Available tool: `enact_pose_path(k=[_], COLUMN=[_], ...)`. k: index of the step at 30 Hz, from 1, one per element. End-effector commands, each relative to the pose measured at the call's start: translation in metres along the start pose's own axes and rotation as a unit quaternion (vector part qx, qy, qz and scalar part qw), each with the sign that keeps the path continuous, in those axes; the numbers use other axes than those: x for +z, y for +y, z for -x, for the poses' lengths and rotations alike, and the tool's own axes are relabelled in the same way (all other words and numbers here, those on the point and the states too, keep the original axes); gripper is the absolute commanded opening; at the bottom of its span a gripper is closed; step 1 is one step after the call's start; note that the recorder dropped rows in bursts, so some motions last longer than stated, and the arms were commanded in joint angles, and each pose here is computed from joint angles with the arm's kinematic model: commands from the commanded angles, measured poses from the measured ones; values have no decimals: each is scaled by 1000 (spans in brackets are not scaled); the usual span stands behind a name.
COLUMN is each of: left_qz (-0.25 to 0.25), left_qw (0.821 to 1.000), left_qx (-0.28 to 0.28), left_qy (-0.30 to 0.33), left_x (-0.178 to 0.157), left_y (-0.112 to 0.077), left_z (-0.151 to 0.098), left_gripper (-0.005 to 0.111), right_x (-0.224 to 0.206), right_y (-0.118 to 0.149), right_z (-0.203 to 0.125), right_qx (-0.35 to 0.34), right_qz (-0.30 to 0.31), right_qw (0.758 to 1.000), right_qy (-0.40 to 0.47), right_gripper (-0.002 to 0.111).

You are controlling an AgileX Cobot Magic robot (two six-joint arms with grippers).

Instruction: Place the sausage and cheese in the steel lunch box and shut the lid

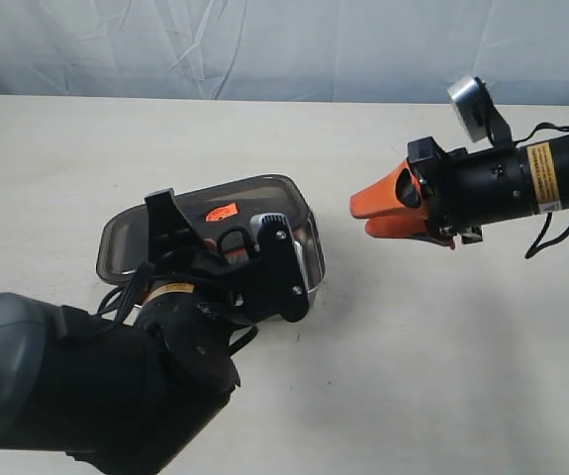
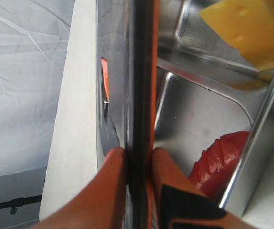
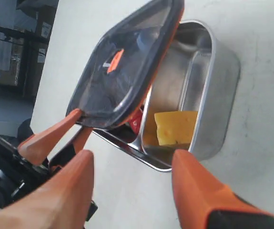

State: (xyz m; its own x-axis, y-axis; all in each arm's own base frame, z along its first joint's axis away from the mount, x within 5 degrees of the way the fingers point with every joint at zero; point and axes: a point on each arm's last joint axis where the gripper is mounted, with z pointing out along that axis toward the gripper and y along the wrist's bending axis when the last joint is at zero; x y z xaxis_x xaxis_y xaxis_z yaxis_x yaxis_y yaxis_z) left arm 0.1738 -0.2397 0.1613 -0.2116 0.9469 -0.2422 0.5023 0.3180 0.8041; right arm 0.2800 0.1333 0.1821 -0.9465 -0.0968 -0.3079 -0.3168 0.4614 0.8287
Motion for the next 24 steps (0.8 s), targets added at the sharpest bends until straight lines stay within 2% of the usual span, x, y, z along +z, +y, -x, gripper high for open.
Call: enact_pose_path(k=[1,8,13,19,24], left_qz=[-4,-8,-17,-17,-17], left_qw=[1000,1000,1000,1000,1000], left_qx=[20,20,20,20,20], left_qy=[-1,-4,-9,-9,-9], left_x=[-1,-1,-1,-1,-1], left_y=[-3,-4,-5,-5,-5], left_z=[0,0,1,1,1], left_gripper=[0,0,0,0,0], right_x=[12,18,26,50,63], right_y=[-9,-10,-6,16,20], right_z=[-8,-3,1,-3,-3], right_qx=[41,93,85,63,55], right_qz=[33,100,106,126,102], right_qw=[998,990,991,989,992], right_qy=[39,15,21,48,43], right_gripper=[46,46,46,46,46])
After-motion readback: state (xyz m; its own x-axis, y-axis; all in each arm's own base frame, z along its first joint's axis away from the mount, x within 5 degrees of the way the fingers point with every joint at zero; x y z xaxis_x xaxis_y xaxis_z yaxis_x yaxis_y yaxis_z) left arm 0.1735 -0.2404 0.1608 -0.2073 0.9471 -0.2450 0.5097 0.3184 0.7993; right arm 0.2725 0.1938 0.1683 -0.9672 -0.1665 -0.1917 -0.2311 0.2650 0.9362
